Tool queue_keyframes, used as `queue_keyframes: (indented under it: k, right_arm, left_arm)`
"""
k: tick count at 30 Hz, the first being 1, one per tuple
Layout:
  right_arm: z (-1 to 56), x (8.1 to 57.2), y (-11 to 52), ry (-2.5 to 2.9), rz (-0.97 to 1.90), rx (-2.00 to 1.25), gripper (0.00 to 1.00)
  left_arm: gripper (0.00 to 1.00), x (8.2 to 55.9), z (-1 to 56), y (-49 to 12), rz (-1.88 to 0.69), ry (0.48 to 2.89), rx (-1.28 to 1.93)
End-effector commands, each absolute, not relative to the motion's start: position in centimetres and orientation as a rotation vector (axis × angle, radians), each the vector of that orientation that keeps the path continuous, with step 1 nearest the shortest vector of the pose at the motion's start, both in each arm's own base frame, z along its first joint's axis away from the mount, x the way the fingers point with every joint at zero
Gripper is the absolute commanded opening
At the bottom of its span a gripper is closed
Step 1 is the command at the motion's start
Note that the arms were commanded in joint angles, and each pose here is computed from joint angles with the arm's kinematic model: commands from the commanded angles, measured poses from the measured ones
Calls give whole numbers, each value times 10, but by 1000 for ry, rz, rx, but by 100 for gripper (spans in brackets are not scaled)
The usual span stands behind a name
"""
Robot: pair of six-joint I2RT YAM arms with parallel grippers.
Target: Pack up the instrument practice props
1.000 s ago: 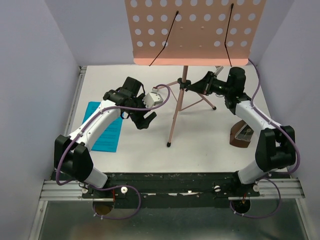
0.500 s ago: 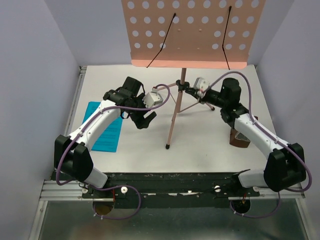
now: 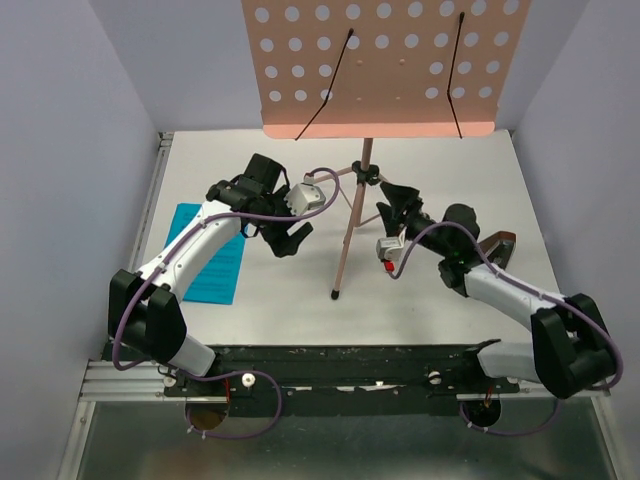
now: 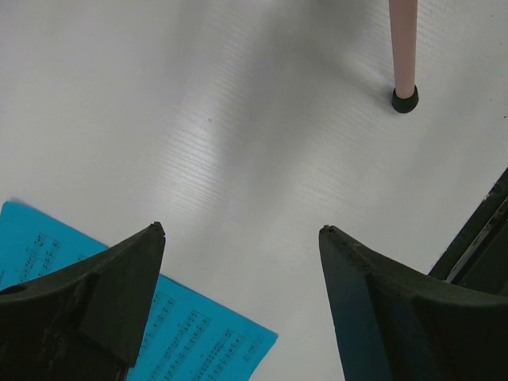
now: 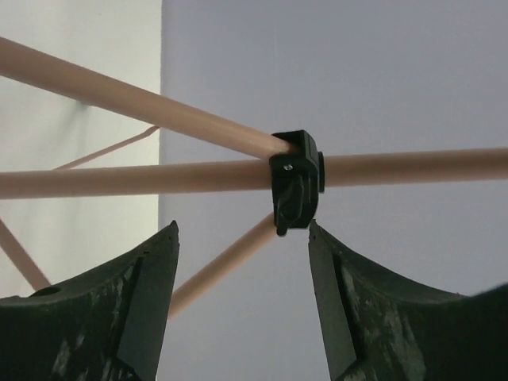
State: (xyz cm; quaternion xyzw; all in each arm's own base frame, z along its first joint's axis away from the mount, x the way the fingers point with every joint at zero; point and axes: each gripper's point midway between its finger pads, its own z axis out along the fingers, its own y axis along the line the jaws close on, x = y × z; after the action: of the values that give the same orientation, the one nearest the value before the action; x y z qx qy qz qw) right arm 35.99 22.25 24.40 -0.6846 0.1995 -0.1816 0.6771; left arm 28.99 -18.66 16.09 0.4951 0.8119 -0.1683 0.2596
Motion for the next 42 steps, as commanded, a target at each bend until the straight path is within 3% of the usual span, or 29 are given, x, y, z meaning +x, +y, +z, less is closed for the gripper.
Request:
queue_keyframes:
  k: [1, 7, 13, 26, 42]
  right_arm:
    - [260, 342, 197, 738, -256, -1332, 77]
    - [249, 349, 152, 1637, 301, -622, 78]
    - [224, 344, 158, 1897, 800, -92, 80]
    - [275, 370, 212, 1858, 1251, -149, 79]
    - [257, 375, 227, 1891, 1182, -272, 61]
  left_arm:
    - [88, 285, 157, -183, -478, 2206, 1318]
    - [88, 282, 153, -182, -497, 2220, 1309]
    - [88, 279, 154, -183, -509, 2223, 1310]
    - [88, 278, 155, -179, -482, 2206, 1307]
    - [88, 281, 154, -176, -473, 2205, 1293]
